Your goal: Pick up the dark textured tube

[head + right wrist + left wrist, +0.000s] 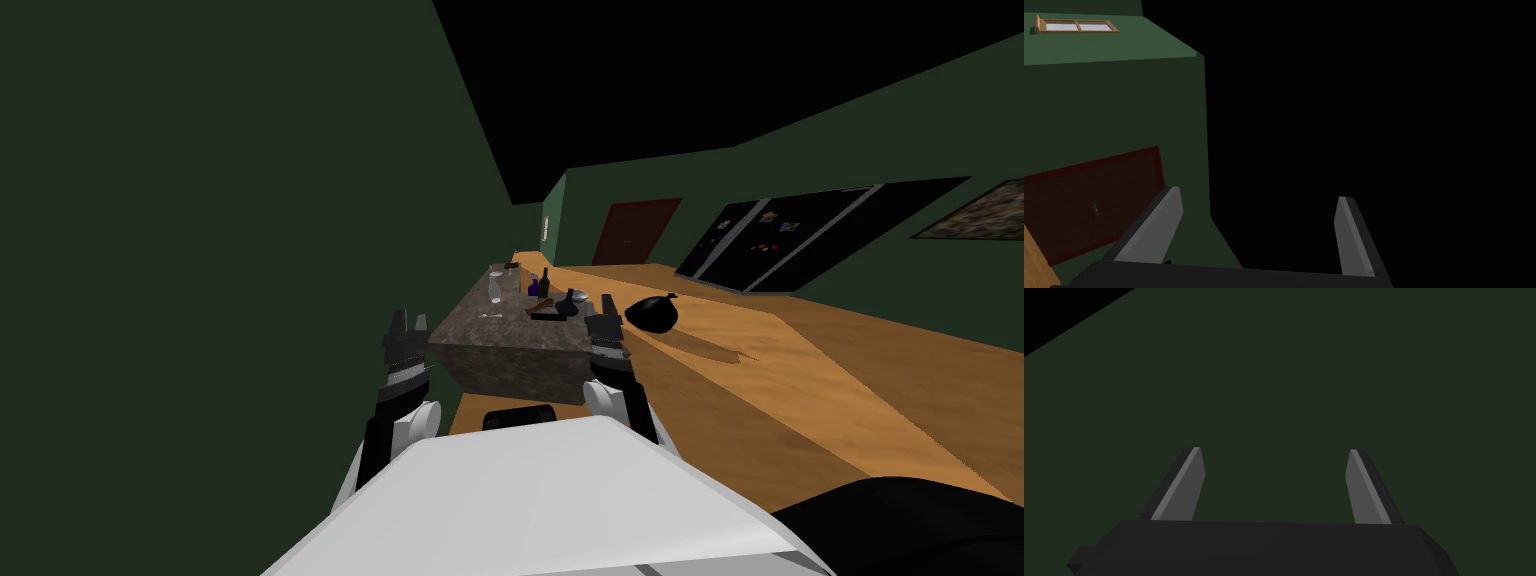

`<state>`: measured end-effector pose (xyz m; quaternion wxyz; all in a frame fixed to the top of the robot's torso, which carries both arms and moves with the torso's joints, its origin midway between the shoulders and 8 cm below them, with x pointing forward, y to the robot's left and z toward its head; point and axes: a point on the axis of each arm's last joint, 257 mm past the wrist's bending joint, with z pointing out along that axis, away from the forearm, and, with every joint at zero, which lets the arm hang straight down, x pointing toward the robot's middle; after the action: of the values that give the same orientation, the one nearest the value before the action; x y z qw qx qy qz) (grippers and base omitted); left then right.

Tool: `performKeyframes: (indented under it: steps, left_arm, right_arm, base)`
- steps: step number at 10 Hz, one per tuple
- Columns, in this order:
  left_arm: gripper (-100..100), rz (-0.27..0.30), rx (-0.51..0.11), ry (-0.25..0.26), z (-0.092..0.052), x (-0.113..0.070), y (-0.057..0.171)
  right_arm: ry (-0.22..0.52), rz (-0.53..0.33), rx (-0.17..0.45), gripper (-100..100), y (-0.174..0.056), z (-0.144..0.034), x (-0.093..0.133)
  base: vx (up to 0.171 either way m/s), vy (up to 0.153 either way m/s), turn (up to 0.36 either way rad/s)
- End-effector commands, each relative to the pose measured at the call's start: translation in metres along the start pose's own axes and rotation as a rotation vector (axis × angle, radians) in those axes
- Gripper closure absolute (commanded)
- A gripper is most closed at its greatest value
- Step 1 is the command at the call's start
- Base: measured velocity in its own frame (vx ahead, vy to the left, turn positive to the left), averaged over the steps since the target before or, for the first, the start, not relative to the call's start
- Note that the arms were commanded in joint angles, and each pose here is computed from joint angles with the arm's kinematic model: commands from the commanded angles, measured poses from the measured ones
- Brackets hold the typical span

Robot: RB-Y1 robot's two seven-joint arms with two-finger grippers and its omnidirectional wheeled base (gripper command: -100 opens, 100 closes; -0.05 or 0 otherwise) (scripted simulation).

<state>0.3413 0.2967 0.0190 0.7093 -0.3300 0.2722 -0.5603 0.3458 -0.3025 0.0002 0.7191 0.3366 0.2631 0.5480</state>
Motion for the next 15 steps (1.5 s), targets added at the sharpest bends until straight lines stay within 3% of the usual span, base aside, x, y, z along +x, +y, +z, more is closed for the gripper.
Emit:
performKeyframes:
  steps: [1,3,5,6,8,9,10,11,12,13,15]
  left_arm:
    - [0,0.0,0.0,0.0,0.0,0.0,0.0]
    - [0,0.0,0.0,0.0,0.0,0.0,0.0]
    - [0,0.0,0.0,0.0,0.0,0.0,0.0]
    - [0,0.0,0.0,0.0,0.0,0.0,0.0]
    - [0,0.0,0.0,0.0,0.0,0.0,0.0]
    - [0,0.0,0.0,0.0,0.0,0.0,0.0]
    - [0,0.0,0.0,0.0,0.0,0.0,0.0]
    - [0,0.0,0.0,0.0,0.0,0.0,0.0]
    - [0,0.0,0.0,0.0,0.0,0.0,0.0]
    - [0,0.0,0.0,0.0,0.0,0.0,0.0]
    - [0,0.0,0.0,0.0,0.0,0.0,0.0]
  right_arm:
    - [0.051,-0.018,0.021,-100,-0.009,-0.003,0.008]
    - [0.093,-0.032,0.043,-100,-0.019,-0.007,0.015]
    - [0.177,-0.06,0.106,-100,-0.045,-0.021,0.029]
    - [0.192,-0.067,0.105,-100,-0.045,-0.021,0.03]
    - [0.287,-0.103,0.186,-100,-0.079,-0.043,0.045]
    - [0.305,-0.113,0.188,-100,-0.081,-0.044,0.046]
    - [0.352,-0.133,0.235,-100,-0.1,-0.059,0.052]
    - [0.367,-0.141,0.234,-100,-0.101,-0.059,0.052]
    - [0.42,-0.166,0.283,-100,-0.121,-0.076,0.057]
    - [0.431,-0.173,0.283,-100,-0.121,-0.077,0.057]
    - [0.549,-0.231,0.36,-100,-0.154,-0.111,0.065]
  base:
    - [-0.024,0.009,-0.02]
    - [-0.05,0.01,-0.02]
    - [-0.071,0.014,-0.03]
    - [-0.069,0.013,-0.009]
    - [-0.08,0.023,-0.021]
    - [-0.073,0.018,-0.012]
    - [-0.084,0.016,-0.015]
    - [-0.071,0.015,-0.009]
    - [-0.072,0.027,-0.003]
    - [-0.064,0.023,-0.005]
    - [-0.1,0.025,0.005]
